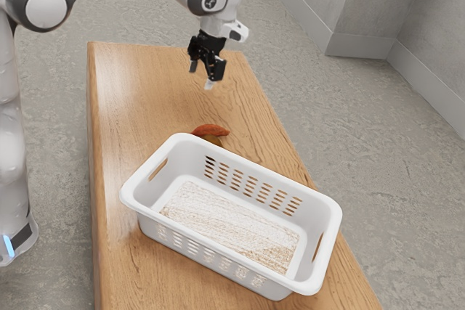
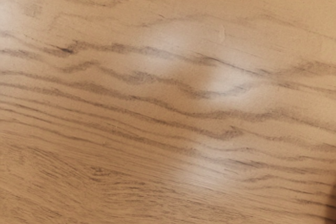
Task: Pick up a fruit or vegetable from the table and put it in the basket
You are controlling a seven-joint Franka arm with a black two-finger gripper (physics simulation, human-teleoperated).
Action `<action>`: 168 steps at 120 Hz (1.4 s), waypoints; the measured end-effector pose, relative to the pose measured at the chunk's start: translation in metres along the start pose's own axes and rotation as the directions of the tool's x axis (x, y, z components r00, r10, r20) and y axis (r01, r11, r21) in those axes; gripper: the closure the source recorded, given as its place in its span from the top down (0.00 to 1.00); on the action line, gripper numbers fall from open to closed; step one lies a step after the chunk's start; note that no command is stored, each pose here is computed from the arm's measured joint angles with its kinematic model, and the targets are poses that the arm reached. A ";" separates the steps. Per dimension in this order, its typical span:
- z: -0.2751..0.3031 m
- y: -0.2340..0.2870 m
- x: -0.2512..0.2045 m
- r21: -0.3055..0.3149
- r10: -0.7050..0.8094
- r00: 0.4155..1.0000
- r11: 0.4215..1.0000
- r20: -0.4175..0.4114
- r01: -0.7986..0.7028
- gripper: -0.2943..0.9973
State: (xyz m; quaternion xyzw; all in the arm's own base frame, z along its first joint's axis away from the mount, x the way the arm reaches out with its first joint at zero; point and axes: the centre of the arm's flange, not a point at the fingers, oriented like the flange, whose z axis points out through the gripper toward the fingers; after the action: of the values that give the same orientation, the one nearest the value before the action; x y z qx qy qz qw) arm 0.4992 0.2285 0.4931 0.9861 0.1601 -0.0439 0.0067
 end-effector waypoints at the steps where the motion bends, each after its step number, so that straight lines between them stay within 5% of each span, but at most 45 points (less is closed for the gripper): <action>1: 0.001 -0.001 0.000 0.000 -0.001 1.000 1.000 0.000 0.001 0.77; 38: 0.014 -0.011 -0.007 0.025 0.016 1.000 1.000 0.013 -0.016 0.77; 83: 0.015 0.176 -0.023 0.000 0.355 0.935 0.935 0.007 -0.355 0.77; 114: 0.018 0.111 -0.016 -0.033 0.237 0.971 0.971 0.008 -0.237 0.77; 168: 0.035 0.128 -0.041 -0.009 0.331 0.943 0.944 0.009 -0.331 0.77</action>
State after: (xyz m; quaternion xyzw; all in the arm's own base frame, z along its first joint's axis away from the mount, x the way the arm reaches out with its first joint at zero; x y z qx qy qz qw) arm 0.4976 0.0932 0.4620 0.9987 -0.0077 -0.0468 0.0182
